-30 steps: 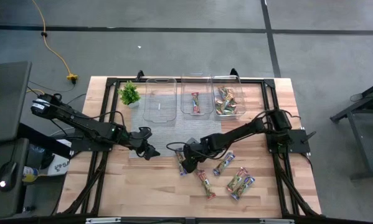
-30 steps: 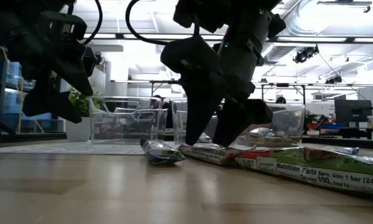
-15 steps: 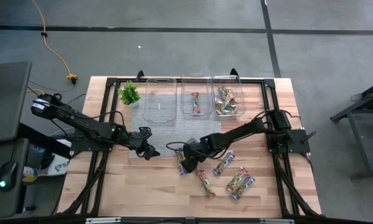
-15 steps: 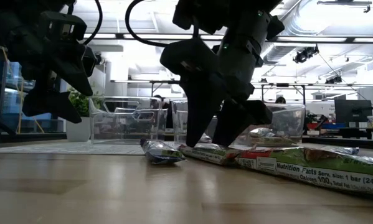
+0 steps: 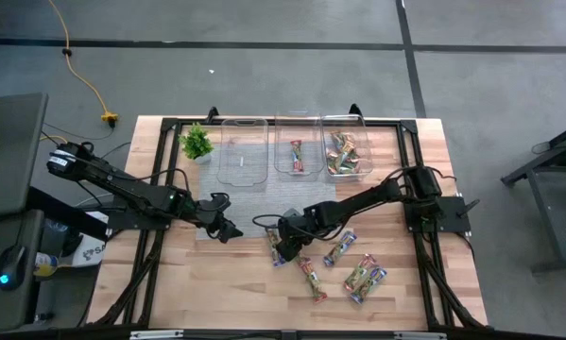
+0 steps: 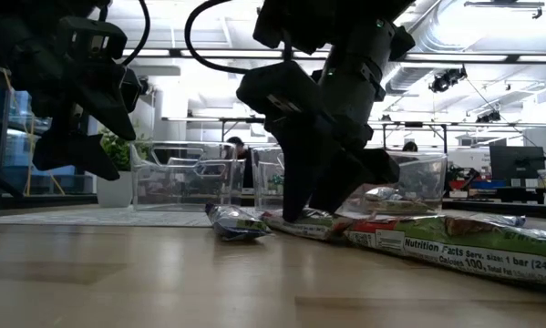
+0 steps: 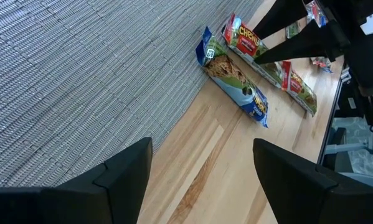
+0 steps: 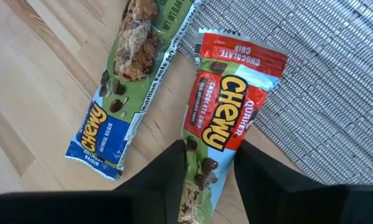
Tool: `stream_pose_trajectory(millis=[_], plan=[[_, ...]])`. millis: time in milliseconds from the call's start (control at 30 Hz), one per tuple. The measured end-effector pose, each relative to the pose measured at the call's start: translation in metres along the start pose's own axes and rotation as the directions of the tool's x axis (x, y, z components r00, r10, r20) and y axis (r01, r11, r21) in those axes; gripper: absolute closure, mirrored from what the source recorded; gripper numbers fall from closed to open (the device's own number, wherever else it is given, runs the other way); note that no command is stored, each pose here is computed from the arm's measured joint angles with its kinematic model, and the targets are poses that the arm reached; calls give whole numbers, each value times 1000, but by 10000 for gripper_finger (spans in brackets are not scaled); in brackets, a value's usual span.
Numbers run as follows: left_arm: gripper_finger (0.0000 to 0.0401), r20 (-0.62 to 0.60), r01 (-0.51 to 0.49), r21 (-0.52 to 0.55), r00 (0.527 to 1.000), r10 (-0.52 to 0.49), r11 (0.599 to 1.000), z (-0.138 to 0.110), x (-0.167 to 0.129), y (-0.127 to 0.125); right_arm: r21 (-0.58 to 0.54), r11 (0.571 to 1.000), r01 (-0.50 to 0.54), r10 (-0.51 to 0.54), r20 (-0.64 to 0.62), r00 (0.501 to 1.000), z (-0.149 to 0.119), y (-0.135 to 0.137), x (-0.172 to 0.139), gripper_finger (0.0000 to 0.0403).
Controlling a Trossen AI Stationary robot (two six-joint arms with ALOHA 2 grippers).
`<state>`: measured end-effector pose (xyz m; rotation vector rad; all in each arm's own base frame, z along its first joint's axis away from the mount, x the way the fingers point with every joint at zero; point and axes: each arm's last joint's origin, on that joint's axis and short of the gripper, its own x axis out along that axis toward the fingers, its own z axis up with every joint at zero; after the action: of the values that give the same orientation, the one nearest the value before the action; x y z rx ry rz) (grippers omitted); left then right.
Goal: Pick and place Granola Bars by type
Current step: Put the red granola bar into the middle transparent bin
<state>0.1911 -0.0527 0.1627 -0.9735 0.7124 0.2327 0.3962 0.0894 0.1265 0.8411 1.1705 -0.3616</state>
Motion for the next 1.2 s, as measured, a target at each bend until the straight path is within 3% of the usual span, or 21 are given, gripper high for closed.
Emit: stream_pose_trajectory(millis=[367, 733, 967, 1200], plan=[[130, 0, -1, 2, 1000, 1, 1000, 0, 0, 0, -22, 997, -74, 75, 44, 996, 1, 11, -29, 318], [130, 1, -1, 2, 1000, 1, 1000, 0, 0, 0, -74, 985, -157, 171, 247, 954, 23, 16, -87, 332], [130, 0, 0, 1, 1000, 0, 1000, 0, 0, 0, -109, 981, -161, 194, 471, 861, 65, -11, -159, 332], [130, 1, 1, -1, 1000, -1, 1000, 0, 0, 0, -86, 996, -12, 65, 643, 763, 118, -73, -207, 332]])
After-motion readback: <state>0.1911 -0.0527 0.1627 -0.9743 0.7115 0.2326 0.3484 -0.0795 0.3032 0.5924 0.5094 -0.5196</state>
